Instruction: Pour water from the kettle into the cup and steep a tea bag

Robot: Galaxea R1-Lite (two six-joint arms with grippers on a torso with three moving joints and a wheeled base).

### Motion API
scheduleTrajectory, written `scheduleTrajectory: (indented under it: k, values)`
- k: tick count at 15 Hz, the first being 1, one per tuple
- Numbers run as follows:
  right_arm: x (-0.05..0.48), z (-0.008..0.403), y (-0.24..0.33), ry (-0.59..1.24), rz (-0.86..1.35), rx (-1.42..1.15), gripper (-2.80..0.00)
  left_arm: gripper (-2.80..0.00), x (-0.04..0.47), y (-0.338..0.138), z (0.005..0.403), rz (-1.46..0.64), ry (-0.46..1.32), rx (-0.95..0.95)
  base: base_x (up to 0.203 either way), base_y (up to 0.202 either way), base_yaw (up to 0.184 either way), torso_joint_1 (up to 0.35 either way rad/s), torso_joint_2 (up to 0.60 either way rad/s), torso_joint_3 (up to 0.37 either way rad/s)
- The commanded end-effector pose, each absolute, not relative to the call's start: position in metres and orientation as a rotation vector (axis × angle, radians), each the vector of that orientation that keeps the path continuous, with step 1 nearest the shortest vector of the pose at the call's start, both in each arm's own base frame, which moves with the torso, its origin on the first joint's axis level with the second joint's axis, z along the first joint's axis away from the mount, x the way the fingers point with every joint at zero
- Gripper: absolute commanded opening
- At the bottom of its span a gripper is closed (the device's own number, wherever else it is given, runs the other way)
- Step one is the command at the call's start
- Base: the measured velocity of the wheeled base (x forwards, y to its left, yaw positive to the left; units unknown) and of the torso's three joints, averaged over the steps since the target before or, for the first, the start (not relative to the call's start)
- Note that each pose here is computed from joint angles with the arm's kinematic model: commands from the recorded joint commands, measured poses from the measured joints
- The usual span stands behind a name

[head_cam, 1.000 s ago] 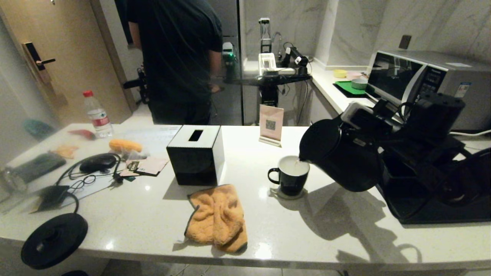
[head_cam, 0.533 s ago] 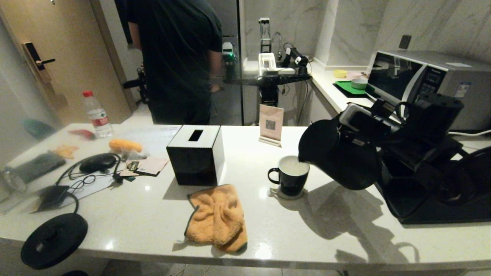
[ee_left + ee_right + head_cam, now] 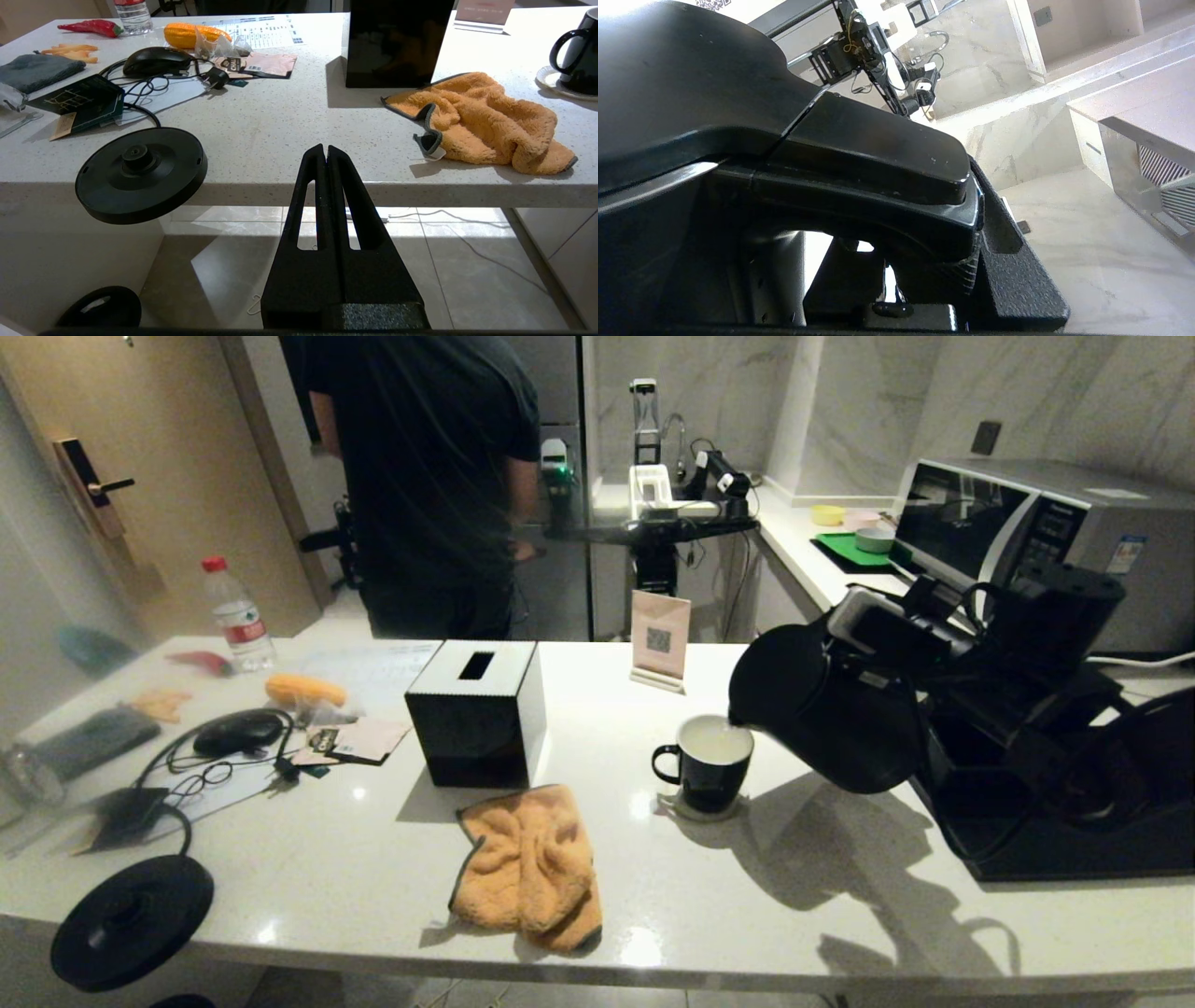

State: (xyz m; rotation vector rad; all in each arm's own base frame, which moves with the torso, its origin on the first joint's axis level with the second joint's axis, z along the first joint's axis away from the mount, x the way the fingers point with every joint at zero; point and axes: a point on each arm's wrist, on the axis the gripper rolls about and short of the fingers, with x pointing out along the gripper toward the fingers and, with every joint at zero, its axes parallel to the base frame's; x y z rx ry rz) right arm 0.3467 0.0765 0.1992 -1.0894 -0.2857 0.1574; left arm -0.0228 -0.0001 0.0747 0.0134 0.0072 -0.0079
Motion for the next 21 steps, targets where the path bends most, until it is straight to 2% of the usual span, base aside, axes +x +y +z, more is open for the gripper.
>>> scheduleTrajectory:
  k: [1,21]
  values:
    - [0.3477,0.2006,0.0747,-0.31,0.168,-1.114,-2.8,-2.8,-0.0228,-0.0001,0.0747,-0.008,0.008,0.014,0.0,0.0,0.0,0.0,0.0,0.0]
    - [0.3527,0.1976,0.0746,-0.342,0.208,-1.171,-2.8,-2.8,-0.0228,-0.0001,0.0747,-0.008,0.008,0.015,0.0,0.0,0.0,0.001,0.0,0.0]
